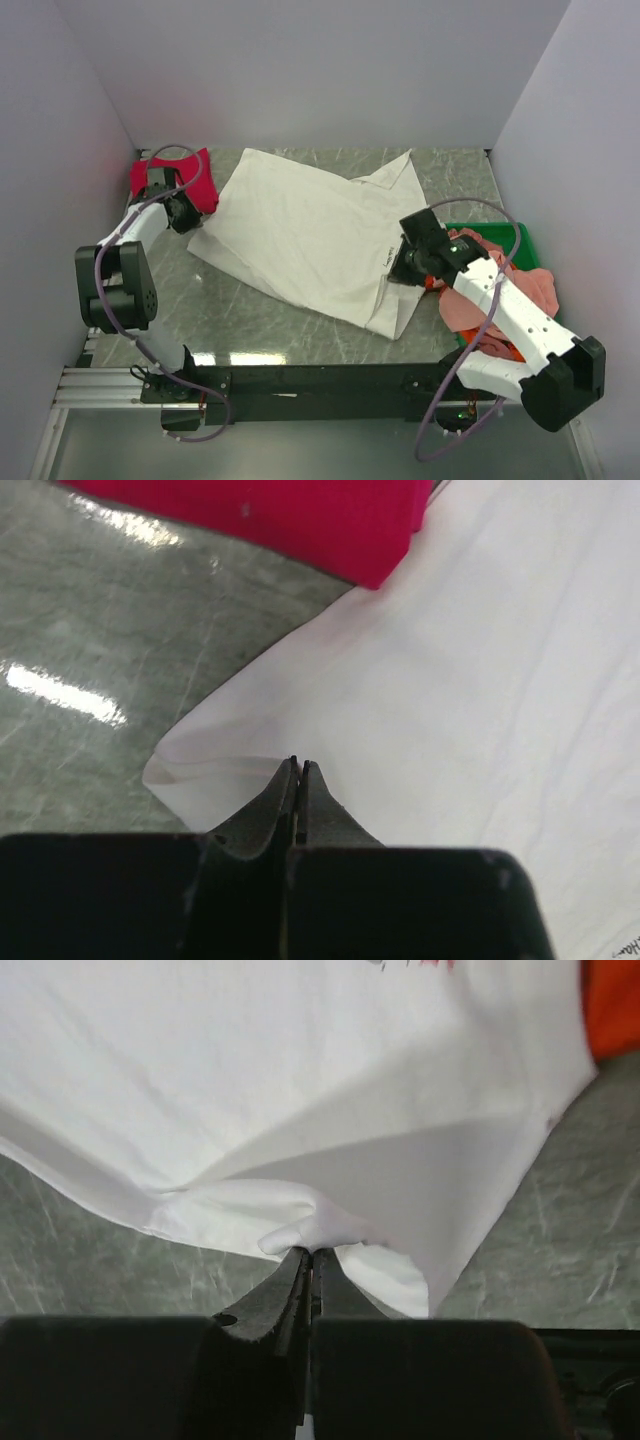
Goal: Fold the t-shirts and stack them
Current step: Fold the tshirt
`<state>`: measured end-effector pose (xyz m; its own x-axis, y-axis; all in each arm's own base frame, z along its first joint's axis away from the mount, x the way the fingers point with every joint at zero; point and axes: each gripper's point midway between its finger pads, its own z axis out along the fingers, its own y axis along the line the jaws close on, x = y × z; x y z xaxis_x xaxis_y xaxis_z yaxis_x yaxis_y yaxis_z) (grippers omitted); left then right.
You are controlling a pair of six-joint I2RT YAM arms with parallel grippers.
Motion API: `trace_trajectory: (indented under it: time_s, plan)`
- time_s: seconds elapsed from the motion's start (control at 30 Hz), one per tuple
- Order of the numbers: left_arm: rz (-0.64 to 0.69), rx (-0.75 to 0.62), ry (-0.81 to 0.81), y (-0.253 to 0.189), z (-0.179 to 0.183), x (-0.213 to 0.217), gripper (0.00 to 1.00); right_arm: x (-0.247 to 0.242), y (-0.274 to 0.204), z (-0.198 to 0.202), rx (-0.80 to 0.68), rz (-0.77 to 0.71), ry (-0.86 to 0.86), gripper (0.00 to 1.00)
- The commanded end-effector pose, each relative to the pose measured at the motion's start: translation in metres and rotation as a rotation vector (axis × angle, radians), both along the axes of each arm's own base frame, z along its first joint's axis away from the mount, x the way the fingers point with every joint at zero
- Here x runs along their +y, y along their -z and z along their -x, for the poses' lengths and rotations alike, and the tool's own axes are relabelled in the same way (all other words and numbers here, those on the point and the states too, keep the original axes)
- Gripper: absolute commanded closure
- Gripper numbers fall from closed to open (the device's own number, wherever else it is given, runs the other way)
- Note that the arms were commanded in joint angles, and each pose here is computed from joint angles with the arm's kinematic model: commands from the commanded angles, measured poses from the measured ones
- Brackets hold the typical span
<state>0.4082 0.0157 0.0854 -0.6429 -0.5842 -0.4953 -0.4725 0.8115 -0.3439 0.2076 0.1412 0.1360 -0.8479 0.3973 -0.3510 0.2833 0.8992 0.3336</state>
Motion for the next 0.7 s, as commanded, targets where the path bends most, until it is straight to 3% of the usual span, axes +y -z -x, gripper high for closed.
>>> trace_trajectory:
  time_s: [0.0, 0.67]
  plan:
    - [0.027, -0.086, 0.009, -0.024, -0.029, -0.005, 1.00, -0.012, -0.026, -0.036, -0.101, 0.013, -0.027, 1.00]
    - [0.089, -0.133, -0.015, -0.027, -0.094, -0.007, 1.00, -0.059, -0.023, -0.103, -0.069, 0.096, 0.009, 1.00]
